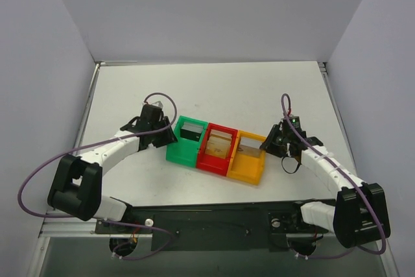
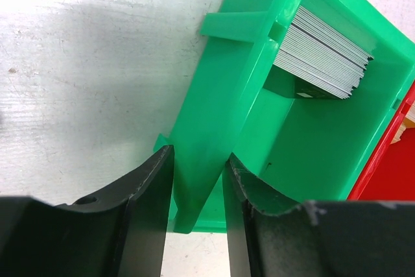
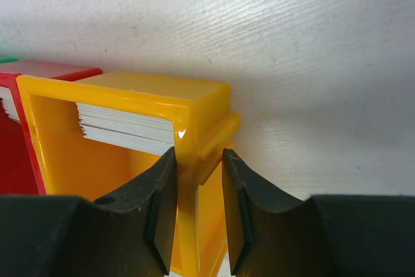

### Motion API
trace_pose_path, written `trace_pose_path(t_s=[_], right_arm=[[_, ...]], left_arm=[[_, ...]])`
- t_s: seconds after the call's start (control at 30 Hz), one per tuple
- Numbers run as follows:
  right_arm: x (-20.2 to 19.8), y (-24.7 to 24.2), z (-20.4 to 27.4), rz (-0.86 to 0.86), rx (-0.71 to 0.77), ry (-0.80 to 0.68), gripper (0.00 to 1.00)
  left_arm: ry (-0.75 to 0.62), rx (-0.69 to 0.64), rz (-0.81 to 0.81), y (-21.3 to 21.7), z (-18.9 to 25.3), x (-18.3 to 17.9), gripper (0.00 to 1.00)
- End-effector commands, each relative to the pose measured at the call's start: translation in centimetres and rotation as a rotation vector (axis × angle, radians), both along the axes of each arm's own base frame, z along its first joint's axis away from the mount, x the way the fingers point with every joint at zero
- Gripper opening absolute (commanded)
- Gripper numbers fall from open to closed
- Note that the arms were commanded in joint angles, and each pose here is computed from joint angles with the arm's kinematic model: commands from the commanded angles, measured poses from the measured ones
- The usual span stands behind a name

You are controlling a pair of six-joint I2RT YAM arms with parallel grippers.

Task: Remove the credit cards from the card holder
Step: Move the storage box to the center of the board.

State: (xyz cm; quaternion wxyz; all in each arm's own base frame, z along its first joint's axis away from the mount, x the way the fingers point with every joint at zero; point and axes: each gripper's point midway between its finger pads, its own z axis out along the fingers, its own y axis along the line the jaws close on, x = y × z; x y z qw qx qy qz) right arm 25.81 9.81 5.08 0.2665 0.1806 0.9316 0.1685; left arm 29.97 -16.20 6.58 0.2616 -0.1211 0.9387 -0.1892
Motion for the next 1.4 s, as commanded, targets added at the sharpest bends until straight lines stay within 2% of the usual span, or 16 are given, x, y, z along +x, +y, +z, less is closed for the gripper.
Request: trace_pose_path(t_s=[0.0,0.37,1.2,1.37], right_arm=[[1.3,0.1,1.1,-0.011,0.009,-0.025,0.21],[3.3,0.1,1.8,-0.027,0.009,-0.038,0.21],[11.8,-0.3,3.1,-0.100,0.032,-0.064,0.23],[13.0,-0.8,3.2,-0.118,0.035,-0.062,0.27]], left_arm=[[-0.100,-0.069,0.003,-1.8,3.0,2.8,0.37],[-0.100,-0.071,0.005,-2.5,3.4,4.6,0.34],[-0.114,-0.080,0.063,-2.8,4.5,12.3,0.33],[-0.101,-0.100,0.066,-3.0,4.1,13.2,0.32]])
